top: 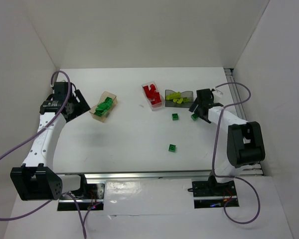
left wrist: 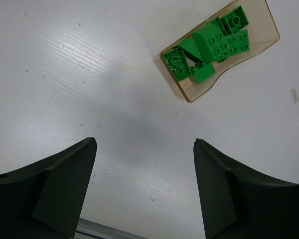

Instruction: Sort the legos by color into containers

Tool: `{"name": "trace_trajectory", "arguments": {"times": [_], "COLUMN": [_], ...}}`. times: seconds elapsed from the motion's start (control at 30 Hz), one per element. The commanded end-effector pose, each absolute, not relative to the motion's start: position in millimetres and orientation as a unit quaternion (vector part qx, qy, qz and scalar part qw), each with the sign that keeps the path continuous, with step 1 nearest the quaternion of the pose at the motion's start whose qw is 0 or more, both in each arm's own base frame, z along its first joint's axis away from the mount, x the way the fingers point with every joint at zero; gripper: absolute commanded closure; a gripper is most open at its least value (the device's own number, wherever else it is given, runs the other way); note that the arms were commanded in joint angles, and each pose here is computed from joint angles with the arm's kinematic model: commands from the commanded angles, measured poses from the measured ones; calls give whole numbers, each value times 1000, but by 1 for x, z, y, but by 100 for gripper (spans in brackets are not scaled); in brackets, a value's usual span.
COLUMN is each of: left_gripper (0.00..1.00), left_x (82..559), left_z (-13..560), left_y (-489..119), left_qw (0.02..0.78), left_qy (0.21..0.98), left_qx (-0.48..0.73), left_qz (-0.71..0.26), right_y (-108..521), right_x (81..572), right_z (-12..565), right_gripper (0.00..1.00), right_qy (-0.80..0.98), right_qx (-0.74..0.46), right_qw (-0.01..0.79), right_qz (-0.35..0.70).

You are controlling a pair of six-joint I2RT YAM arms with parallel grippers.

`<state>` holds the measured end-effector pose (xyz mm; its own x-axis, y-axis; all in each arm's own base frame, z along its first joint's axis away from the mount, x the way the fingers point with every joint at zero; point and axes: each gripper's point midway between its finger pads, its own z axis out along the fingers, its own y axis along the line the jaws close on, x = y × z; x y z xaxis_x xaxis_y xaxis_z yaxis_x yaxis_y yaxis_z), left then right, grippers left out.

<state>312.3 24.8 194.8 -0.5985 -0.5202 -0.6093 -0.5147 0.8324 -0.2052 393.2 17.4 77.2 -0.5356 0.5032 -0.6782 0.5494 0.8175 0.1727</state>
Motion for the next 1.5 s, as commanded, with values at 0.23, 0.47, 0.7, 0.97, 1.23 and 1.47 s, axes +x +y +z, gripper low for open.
{"name": "trace_trajectory", "arguments": {"times": [0.23,0.47,0.7,0.97,1.23,1.47], "left_gripper": [12,12,12,11,10,10], "left_x": [318,316,317,324,323,328], "left_z": [200,200,203,185,177,182], "left_y": [25,25,18,-67,-93,-67], "left_qw": [356,357,359,332,324,331], "left_qy": [892,892,893,927,935,930], "left_qx": [-277,-277,-270,-163,-137,-160], "left_qz": [-10,-11,-22,-68,-44,16], "right_y": [32,40,34,71,127,145], "right_x": [389,394,396,389,369,377], "right_z": [27,21,16,27,46,50], "right_gripper": [12,19,20,13,5,2], "right_qy": [894,899,902,925,934,938], "right_qx": [312,299,283,210,112,62], "right_qw": [321,321,321,316,324,332], "right_qz": [8,-13,-54,25,100,79]}}
